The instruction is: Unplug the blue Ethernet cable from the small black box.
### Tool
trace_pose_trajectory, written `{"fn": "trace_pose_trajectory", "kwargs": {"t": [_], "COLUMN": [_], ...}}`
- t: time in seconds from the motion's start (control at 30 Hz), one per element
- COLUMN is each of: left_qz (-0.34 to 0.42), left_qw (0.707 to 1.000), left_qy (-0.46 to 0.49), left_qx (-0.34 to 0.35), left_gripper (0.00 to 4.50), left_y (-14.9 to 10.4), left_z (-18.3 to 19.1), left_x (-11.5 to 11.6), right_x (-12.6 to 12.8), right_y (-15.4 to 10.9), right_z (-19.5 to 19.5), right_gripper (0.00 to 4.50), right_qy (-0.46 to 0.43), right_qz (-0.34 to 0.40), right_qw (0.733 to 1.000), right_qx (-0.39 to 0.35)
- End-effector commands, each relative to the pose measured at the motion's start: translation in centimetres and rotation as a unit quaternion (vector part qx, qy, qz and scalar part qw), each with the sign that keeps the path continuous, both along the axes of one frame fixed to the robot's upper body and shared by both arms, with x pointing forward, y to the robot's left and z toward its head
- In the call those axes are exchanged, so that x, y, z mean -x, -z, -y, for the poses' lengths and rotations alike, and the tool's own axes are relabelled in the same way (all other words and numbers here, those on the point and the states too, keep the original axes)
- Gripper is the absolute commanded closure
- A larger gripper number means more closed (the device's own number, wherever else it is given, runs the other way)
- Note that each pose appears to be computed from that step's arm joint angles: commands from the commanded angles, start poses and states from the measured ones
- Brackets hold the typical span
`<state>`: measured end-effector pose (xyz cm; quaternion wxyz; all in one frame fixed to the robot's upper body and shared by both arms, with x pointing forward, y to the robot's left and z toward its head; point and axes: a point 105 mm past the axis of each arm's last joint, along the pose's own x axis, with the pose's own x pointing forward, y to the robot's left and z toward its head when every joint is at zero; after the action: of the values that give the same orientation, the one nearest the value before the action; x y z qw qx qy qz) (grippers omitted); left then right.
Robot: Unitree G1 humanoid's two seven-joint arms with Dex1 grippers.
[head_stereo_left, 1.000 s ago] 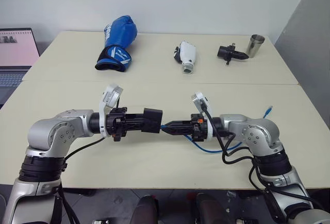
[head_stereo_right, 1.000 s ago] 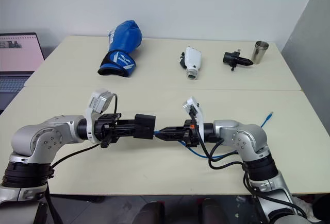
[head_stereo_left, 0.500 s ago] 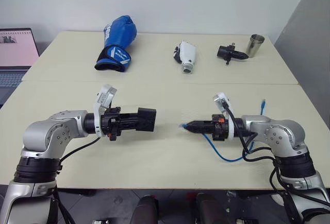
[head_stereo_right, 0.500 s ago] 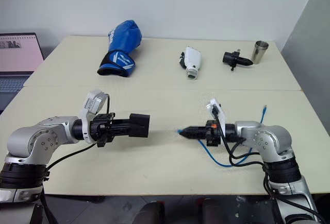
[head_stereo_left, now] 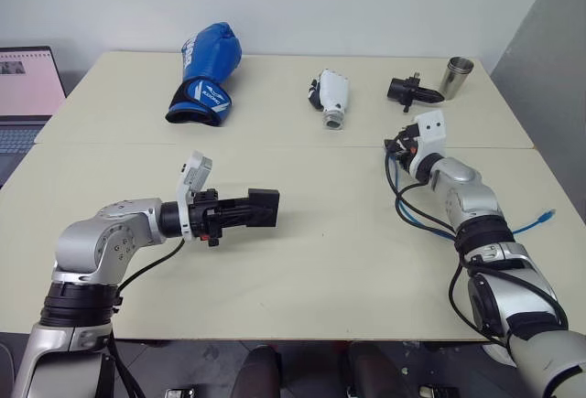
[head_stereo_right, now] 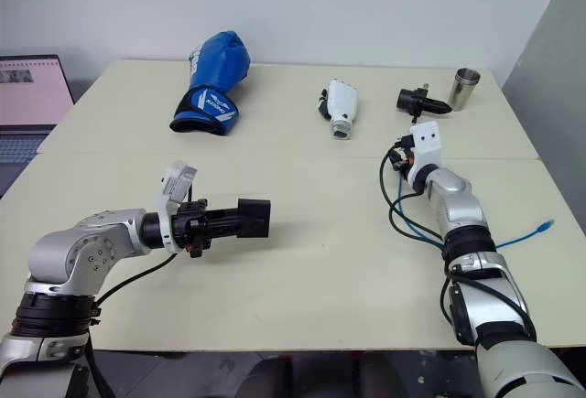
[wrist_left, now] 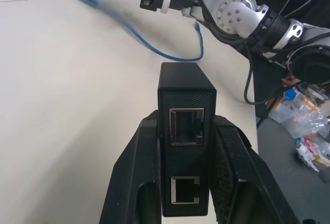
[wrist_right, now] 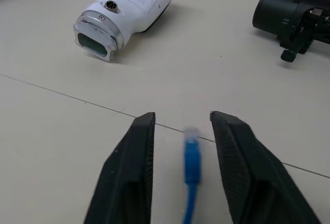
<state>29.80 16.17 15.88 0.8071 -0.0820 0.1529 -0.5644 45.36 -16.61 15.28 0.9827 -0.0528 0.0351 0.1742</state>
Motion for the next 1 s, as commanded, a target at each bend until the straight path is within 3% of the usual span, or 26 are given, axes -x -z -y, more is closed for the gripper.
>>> {"fn": "trace_pose_trajectory", "kwargs": {"t": [0.03,0.13,0.3,0.57,1.0], "left_qz": [0.047,0.08,0.178,0.228,0.145], "left_qw": [0.998,0.994,0.95,0.878,0.87], "left_qy": [-0.028,-0.071,-0.249,-0.414,-0.464], "left_qx": [-0.018,-0.039,-0.063,-0.076,-0.088], "left_gripper": [3.7,3.7,3.7,3.7,3.7], "left_y": [-0.6,-0.4,-0.7,1.2,6.1], "left_z": [-0.5,-1.3,-4.2,-8.1,-9.8], "left_x": [-0.6,-1.8,-6.3,-9.0,-9.4], "right_x": [0.5,2.4,8.8,14.3,14.4], "right_y": [-3.4,-5.2,-5.9,-2.7,-1.4], "right_z": [-1.0,-3.1,-8.4,-12.3,-12.2], "right_gripper": [1.88,1.11,0.03,0.03,0.03], "right_qy": [-0.045,-0.132,-0.337,-0.47,-0.468], "right_qz": [0.06,0.089,0.091,0.03,0.017], "right_qw": [0.997,0.987,0.937,0.876,0.874], "right_qx": [-0.017,-0.017,0.017,0.105,0.134]}}
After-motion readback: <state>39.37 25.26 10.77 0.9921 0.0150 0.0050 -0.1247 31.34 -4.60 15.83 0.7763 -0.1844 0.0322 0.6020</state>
